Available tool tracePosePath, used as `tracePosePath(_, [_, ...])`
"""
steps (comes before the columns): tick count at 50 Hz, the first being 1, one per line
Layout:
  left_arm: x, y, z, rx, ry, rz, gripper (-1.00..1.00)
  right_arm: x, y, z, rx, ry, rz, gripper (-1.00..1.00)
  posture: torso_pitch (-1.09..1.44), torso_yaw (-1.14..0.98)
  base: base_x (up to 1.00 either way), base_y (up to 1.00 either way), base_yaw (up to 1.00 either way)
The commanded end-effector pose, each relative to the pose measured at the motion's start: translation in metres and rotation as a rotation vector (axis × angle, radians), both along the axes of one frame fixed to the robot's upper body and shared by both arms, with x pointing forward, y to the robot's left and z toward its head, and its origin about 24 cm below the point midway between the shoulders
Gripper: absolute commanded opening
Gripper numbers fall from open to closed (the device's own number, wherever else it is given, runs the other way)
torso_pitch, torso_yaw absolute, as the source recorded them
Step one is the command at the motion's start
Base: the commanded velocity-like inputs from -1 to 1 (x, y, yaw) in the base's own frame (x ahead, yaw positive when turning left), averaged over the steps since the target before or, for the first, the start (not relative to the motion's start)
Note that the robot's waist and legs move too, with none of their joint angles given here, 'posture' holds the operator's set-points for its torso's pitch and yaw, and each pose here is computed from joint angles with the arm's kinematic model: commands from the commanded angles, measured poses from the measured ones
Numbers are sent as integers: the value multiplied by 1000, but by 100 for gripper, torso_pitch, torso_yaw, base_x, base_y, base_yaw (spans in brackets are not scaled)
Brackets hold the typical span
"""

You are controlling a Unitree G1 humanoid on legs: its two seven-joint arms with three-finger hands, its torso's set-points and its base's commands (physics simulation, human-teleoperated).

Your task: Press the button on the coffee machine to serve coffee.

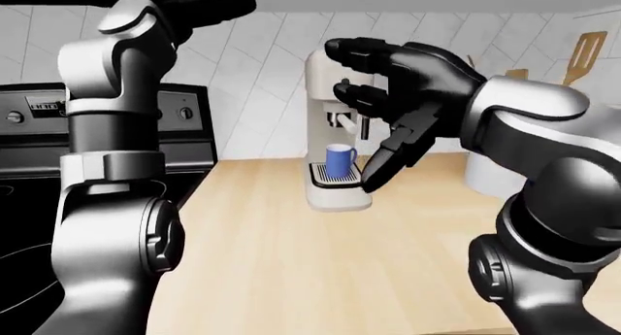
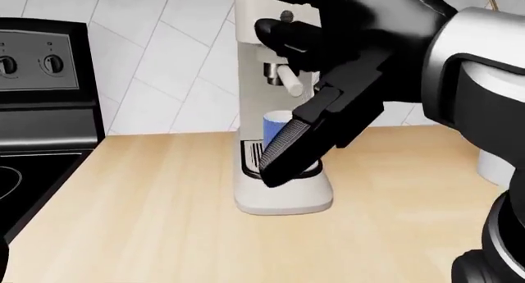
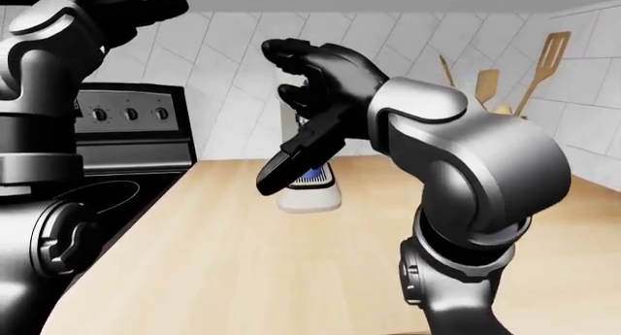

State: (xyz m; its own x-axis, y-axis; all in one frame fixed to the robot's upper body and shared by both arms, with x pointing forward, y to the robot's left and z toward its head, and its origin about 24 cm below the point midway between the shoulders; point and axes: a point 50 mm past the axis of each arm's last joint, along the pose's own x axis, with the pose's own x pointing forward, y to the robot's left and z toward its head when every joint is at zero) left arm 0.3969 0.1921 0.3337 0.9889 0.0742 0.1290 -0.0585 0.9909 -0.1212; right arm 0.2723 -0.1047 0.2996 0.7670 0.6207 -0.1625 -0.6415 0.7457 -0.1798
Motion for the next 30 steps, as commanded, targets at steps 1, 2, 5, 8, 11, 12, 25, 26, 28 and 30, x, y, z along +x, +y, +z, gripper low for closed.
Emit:
tracePosePath(1, [-6,-2,22,1,-89,-6,100,1,-3,11,18,-62,-24,100,-79,0,0,0,0])
tracePosePath(2, [-7,-2,23,1,-89,-7,100,1,-3,11,18,-62,-24,100,-79,0,0,0,0])
tracePosePath(5, [-7,-2,21,1,-87,-7,100,3,-5,9,11,-62,-36,100,-79,0,0,0,0])
tracePosePath(8, [-6,-4,20,2,-86,-8,100,9,-10,5,8,-63,-58,100,-79,0,0,0,0])
tracePosePath(11, [-6,-5,20,5,-85,-12,100,14,-12,5,16,-67,-68,100,-79,0,0,0,0])
tracePosePath(12, [-6,-5,19,4,-85,-11,100,15,-12,6,19,-69,-69,100,-79,0,0,0,0])
tracePosePath(25, [-6,-5,19,3,-84,-12,100,29,-17,4,26,-71,-103,100,-79,0,0,0,0])
tracePosePath(26, [-6,-6,18,2,-83,-13,100,30,-17,4,27,-71,-104,100,-79,0,0,0,0])
tracePosePath(28, [-6,-7,18,3,-81,-15,100,31,-16,6,27,-75,-104,100,-79,0,0,0,0])
tracePosePath(30, [-6,-7,19,2,-84,-16,100,34,-16,6,21,-80,-106,100,-79,0,0,0,0])
